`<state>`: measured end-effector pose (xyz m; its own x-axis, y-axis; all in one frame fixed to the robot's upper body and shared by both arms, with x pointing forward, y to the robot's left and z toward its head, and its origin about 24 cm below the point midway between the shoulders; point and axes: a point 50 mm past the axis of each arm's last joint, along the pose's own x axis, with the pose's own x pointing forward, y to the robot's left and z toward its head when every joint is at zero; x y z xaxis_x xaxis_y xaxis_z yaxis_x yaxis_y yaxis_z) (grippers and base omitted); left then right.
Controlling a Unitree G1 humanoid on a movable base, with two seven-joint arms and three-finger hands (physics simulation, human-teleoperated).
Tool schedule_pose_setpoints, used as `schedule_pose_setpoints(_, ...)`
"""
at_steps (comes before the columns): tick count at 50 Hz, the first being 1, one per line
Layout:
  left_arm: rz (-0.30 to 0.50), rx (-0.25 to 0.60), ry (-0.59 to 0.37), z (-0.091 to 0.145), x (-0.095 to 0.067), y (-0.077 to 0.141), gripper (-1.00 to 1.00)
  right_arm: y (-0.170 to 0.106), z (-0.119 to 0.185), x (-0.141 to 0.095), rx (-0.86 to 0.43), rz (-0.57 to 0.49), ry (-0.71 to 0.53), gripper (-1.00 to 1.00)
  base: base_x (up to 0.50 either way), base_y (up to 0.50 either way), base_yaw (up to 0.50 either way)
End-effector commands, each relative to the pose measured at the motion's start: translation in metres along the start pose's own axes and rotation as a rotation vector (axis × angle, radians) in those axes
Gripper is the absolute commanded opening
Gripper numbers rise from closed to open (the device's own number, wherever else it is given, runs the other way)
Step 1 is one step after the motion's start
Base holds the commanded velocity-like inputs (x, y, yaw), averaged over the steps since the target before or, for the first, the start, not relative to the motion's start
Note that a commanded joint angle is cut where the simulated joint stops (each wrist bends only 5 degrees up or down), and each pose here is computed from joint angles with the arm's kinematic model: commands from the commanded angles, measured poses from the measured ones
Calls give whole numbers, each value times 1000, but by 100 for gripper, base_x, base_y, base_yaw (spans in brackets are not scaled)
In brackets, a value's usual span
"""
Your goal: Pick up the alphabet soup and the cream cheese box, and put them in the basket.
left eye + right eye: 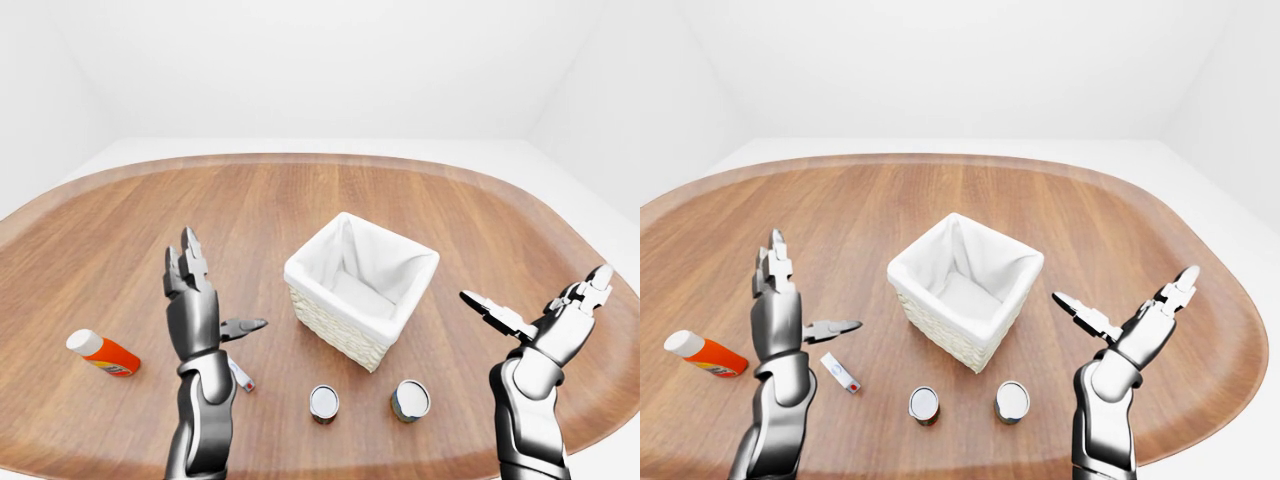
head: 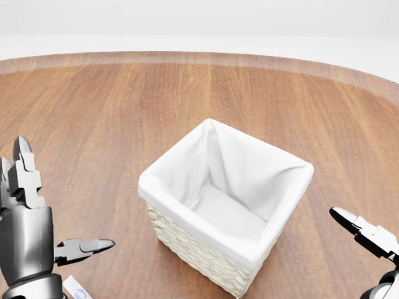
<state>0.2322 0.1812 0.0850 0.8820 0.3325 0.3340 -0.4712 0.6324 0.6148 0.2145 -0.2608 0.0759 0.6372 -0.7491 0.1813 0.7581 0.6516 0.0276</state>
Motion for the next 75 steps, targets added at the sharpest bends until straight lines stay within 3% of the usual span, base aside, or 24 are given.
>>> schedule_pose_setpoints(1,65,304,-204,27,-2,8,100,0,0,0,4,-1,0,100,0,0,0)
schedule_pose_setpoints(12,78,528,-313,48,-2,19,100,0,1,0,7,-1,-3,100,0,0,0)
schedule_pose_setpoints(18,23,644,-320,50,-1,17,100,0,2,0,6,-2,-5,100,0,0,0)
schedule_pose_setpoints(24,26,734,-323,53,-1,21,100,0,2,-1,5,-2,-6,100,0,0,0)
schedule_pose_setpoints(64,18,791,-294,53,3,29,100,0,3,-1,-3,1,-18,100,0,0,0)
schedule_pose_setpoints(75,-20,834,-262,38,-15,29,100,0,2,0,-4,1,-21,100,0,0,0)
